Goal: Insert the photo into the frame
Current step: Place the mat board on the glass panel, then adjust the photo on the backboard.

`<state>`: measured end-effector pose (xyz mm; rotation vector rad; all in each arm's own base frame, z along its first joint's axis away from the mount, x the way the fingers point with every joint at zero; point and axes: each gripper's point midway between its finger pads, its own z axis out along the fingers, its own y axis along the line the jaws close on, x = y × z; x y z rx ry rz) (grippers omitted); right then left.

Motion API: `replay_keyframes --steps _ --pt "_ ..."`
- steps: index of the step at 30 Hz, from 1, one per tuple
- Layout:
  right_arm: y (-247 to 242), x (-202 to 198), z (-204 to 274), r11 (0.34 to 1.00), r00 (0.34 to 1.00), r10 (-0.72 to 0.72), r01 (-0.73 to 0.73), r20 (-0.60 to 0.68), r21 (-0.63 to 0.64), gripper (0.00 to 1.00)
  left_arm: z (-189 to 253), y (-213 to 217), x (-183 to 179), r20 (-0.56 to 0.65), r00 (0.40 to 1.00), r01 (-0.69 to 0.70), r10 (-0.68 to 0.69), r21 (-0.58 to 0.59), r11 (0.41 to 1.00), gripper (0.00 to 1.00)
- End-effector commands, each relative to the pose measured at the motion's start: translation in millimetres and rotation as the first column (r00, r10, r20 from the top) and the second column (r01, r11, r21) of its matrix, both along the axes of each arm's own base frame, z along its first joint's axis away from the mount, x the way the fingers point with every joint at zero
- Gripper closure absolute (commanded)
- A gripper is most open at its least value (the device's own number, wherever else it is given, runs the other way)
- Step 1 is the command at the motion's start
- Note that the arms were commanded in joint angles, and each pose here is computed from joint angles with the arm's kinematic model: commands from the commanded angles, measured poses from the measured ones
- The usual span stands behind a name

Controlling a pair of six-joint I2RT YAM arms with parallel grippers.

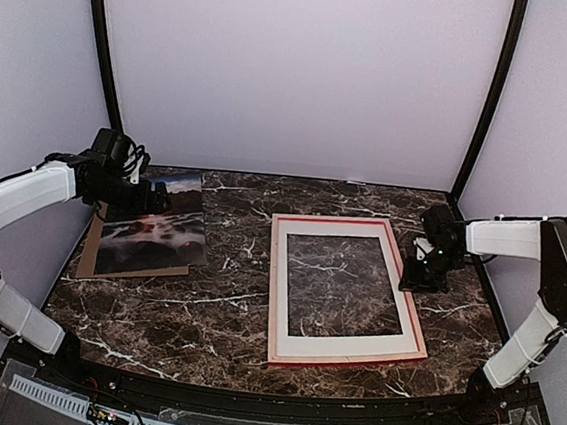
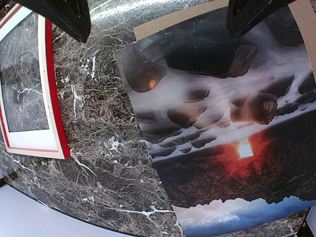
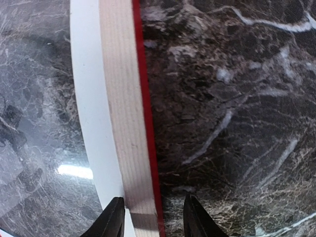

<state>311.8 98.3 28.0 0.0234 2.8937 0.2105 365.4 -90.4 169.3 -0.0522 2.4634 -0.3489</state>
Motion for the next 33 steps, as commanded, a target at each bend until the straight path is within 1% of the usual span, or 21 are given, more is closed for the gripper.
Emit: replay_keyframes --steps 1,4,6,7,8,9,11,12,15,16,18,19,20,21,22,23,24,25,26,29,33 --pt "16 19 4 0.996 0.998 0.021 -0.025 0.053 0.080 0.63 2 18 3 -0.044 0.999 -0.009 0.010 0.016 1.000 0.01" --pt "19 23 2 0.995 0.998 0.023 -0.029 0.064 0.095 0.64 -5 34 9 -0.070 0.997 -0.035 0.035 0.002 0.999 0.01" --pt "17 28 8 0.996 0.996 0.011 -0.019 0.092 0.086 0.59 -12 55 14 -0.086 0.993 -0.073 0.075 0.026 0.997 0.01" --pt "15 30 12 0.997 0.994 0.005 -0.013 0.110 0.077 0.55 -12 59 17 -0.090 0.993 -0.078 0.081 0.035 0.996 0.01" --pt "13 33 17 0.998 0.991 0.001 -0.010 0.131 0.066 0.52 -19 76 20 -0.106 0.987 -0.114 0.119 0.054 0.992 0.01" --pt "11 35 24 0.998 0.988 -0.003 -0.005 0.153 0.056 0.49 -19 83 24 -0.106 0.985 -0.129 0.135 0.062 0.990 0.01" --pt "9 40 34 0.999 0.982 -0.005 -0.004 0.187 0.047 0.46 -25 104 31 -0.120 0.976 -0.171 0.180 0.083 0.982 0.01" --pt "9 43 38 0.999 0.980 -0.005 -0.004 0.201 0.044 0.45 -34 116 33 -0.140 0.968 -0.197 0.209 0.095 0.976 0.01" --pt "11 45 48 0.998 0.973 -0.002 -0.011 0.229 0.056 0.45 -41 141 46 -0.147 0.952 -0.255 0.269 0.107 0.961 0.01" --pt "12 46 52 0.998 0.971 0.000 -0.016 0.239 0.066 0.45 -51 151 49 -0.167 0.940 -0.280 0.297 0.118 0.953 0.01" --pt "16 47 59 0.996 0.966 0.004 -0.028 0.260 0.089 0.45 -56 165 64 -0.147 0.932 -0.316 0.331 0.120 0.941 0.01" --pt "18 46 62 0.994 0.963 0.008 -0.036 0.268 0.099 0.45 -67 168 68 -0.170 0.926 -0.320 0.337 0.120 0.940 0.01" --pt "19 47 65 0.993 0.961 0.009 -0.040 0.276 0.107 0.45 -64 173 76 -0.157 0.925 -0.331 0.346 0.118 0.936 0.01" --pt "21 46 67 0.992 0.960 0.012 -0.046 0.281 0.116 0.45 -78 175 79 -0.184 0.918 -0.331 0.350 0.126 0.935 0.01" --pt "22 46 69 0.991 0.958 0.013 -0.052 0.288 0.127 0.45 -75 180 87 -0.175 0.915 -0.343 0.363 0.132 0.930 0.01" --pt "25 44 70 0.988 0.957 0.017 -0.060 0.289 0.141 0.45 -91 182 90 -0.206 0.906 -0.347 0.371 0.141 0.927 0.01" --pt "28 43 71 0.986 0.956 0.022 -0.069 0.291 0.153 0.45 -89 185 97 -0.202 0.904 -0.354 0.378 0.142 0.924 0.01" --pt "29 42 70 0.985 0.957 0.024 -0.073 0.290 0.158 0.45 -103 185 98 -0.233 0.894 -0.359 0.384 0.144 0.922 0.01" --pt "30 41 71 0.984 0.956 0.027 -0.077 0.292 0.160 0.45 -104 186 103 -0.230 0.893 -0.363 0.387 0.141 0.921 0.01" --pt "29 40 72 0.985 0.955 0.029 -0.078 0.295 0.156 0.45 -123 182 104 -0.261 0.883 -0.373 0.391 0.116 0.920 0.01" --pt "33 39 74 0.981 0.954 0.035 -0.090 0.299 0.171 0.45 -146 171 89 -0.324 0.861 -0.388 0.391 0.076 0.918 0.03"
